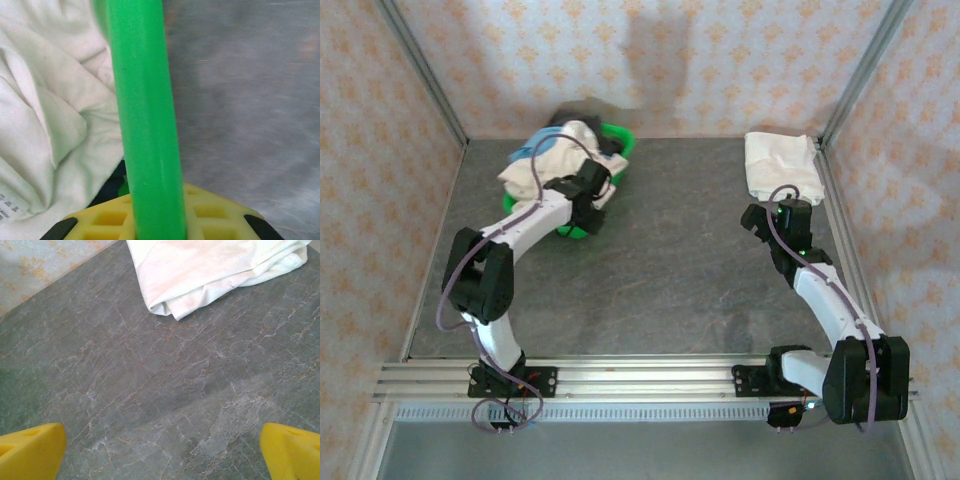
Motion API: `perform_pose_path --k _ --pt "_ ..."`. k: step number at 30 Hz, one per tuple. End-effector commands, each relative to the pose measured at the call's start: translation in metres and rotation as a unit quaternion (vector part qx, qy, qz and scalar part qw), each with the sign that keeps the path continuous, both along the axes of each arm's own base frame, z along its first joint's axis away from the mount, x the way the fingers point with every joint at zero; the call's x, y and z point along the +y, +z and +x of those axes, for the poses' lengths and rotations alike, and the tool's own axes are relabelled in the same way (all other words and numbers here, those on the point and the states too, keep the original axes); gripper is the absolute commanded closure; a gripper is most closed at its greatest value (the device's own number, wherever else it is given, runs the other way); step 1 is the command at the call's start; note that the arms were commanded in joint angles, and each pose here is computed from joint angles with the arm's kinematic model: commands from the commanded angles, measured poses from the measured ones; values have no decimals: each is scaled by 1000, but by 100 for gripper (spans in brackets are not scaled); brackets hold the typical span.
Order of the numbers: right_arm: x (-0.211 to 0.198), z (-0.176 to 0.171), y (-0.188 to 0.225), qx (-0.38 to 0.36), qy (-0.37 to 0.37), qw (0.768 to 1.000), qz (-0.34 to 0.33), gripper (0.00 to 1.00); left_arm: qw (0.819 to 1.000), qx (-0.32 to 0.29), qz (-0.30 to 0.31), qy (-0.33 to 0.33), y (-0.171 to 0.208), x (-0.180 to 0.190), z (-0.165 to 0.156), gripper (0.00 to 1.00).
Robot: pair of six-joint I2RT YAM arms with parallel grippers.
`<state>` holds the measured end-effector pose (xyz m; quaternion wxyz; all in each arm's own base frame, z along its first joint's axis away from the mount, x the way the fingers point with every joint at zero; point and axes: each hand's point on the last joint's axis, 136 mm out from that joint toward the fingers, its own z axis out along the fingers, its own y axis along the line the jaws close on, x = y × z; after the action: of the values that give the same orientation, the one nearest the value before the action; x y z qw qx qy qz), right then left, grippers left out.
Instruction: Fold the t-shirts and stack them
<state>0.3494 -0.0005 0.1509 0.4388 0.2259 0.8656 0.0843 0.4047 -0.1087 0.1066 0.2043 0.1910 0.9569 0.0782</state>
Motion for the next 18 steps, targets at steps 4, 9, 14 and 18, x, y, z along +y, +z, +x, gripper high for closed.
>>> perform_pose_path --k 4,9,14,18 --pt "-10 -4 -7 13 -24 1000 -10 1 989 -8 37 142 7 87 15 100" --pt "-10 -3 -9 17 -22 1000 -8 1 990 -6 62 127 1 110 29 100" --pt "-10 -3 -13 24 -25 999 -8 1 992 7 74 101 -1 125 41 100" --pt "-11 -3 -14 29 -26 999 -10 1 990 26 77 117 -10 146 46 100"
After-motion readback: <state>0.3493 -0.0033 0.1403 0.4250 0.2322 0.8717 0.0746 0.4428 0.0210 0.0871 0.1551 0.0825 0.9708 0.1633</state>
